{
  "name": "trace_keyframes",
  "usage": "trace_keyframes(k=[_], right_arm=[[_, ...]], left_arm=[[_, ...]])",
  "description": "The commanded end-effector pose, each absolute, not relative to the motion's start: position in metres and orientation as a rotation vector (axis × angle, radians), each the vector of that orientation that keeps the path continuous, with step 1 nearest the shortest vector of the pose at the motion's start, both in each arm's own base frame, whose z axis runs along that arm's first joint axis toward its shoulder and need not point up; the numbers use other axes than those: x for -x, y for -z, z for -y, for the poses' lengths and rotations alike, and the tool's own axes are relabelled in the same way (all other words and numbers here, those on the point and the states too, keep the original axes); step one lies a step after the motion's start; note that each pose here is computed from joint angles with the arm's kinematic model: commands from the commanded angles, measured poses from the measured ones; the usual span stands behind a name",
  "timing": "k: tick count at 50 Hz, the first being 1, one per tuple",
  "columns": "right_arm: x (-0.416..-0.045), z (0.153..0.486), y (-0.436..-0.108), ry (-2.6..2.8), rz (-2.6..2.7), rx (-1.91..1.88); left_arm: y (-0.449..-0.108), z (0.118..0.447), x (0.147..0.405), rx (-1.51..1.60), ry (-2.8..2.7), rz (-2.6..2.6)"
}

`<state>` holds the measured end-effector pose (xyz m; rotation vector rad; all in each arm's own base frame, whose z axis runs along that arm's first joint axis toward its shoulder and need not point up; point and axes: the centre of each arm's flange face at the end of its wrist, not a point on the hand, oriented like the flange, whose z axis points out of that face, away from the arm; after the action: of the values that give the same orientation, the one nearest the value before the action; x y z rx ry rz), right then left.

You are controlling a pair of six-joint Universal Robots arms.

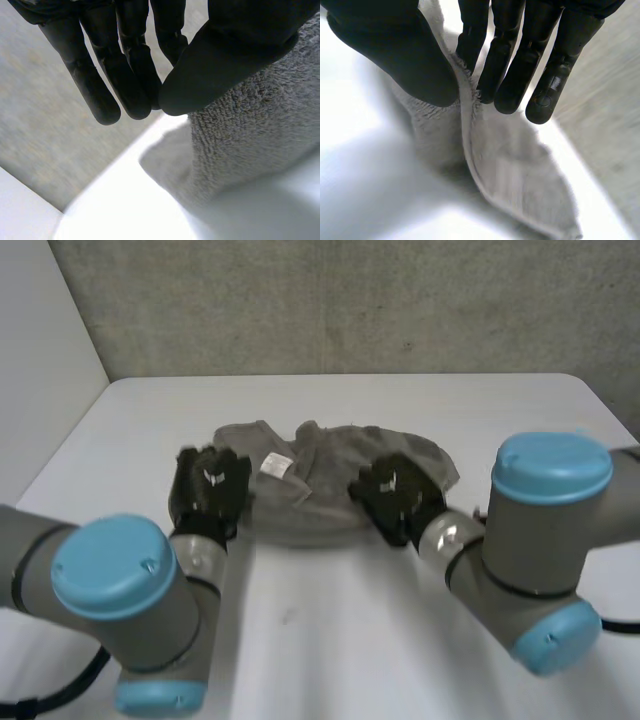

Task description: Fold the laundry

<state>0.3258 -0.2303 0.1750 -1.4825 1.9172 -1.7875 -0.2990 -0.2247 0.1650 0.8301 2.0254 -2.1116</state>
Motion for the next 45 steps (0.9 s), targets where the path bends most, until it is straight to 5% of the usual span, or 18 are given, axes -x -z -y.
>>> trace_keyframes(k=[1, 12, 27, 45], right_arm=[[-0.308, 0.207, -0.152, 1.630, -2.015, 1.527], [-0.295, 0.194, -0.162, 1.639, -2.045, 1.474], [-0.240, 0.252, -0.185, 1.603, -2.306, 0.699], [-0.236, 0.229, -0.161, 1.334, -2.328, 0.511]], left_arm=[[-0.147, 0.182, 0.294, -1.004, 1.938, -2.135], [-0.159, 0.158, 0.290, -1.077, 1.858, -2.162], [-0.243, 0.162, 0.298, -0.918, 2.189, -2.016], [-0.308, 0.166, 0.321, -0.851, 2.387, -1.923]])
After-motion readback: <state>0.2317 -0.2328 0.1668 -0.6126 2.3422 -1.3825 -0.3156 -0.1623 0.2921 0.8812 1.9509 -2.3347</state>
